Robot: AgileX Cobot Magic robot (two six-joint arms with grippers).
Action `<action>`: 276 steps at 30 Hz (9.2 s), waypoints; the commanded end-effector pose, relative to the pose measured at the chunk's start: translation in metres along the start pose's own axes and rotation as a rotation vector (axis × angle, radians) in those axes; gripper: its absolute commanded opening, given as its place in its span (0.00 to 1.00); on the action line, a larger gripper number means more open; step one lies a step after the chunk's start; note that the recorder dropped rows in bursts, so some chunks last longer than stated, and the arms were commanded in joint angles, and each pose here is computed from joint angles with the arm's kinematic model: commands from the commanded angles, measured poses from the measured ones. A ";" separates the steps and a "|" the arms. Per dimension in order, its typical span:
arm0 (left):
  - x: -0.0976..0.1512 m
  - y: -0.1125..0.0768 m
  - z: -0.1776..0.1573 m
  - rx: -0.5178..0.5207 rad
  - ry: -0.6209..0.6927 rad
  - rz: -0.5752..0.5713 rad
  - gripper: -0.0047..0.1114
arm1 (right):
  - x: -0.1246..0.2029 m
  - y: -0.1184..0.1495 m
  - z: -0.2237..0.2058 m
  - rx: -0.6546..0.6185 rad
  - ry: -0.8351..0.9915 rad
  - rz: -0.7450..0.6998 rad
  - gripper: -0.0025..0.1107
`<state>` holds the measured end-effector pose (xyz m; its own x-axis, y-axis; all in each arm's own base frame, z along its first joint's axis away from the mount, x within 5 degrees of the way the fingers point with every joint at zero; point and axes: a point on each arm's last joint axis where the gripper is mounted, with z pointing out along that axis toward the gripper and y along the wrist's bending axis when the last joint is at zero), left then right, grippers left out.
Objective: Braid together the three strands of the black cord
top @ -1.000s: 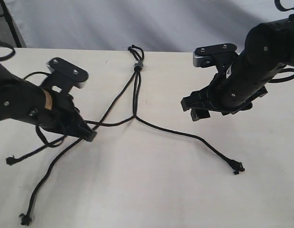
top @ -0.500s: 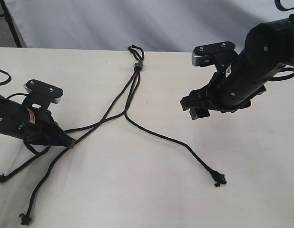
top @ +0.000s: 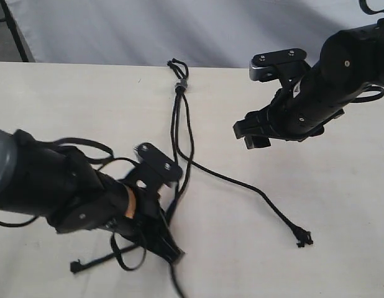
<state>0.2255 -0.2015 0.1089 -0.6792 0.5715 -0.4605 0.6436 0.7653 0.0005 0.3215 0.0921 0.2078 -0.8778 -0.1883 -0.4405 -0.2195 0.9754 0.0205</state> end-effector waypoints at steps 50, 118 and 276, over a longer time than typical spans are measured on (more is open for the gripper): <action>0.031 0.095 -0.087 -0.205 -0.127 -0.342 0.04 | 0.014 0.080 0.092 -0.076 0.046 -0.347 0.05; 0.081 0.136 -0.075 -0.286 -0.121 -0.668 0.39 | 0.084 0.168 0.052 -0.188 0.310 -0.606 0.02; 0.030 0.079 -0.079 -0.140 -0.229 -0.457 0.39 | -0.004 0.057 -0.054 0.431 -0.192 -0.265 0.81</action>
<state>0.2300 -0.0777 0.1570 -0.7876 0.0665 -0.6126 0.1729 0.9781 -0.1161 0.2892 0.1458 0.2546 -0.7279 -0.4261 -0.5371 -0.2031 0.8823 -0.4247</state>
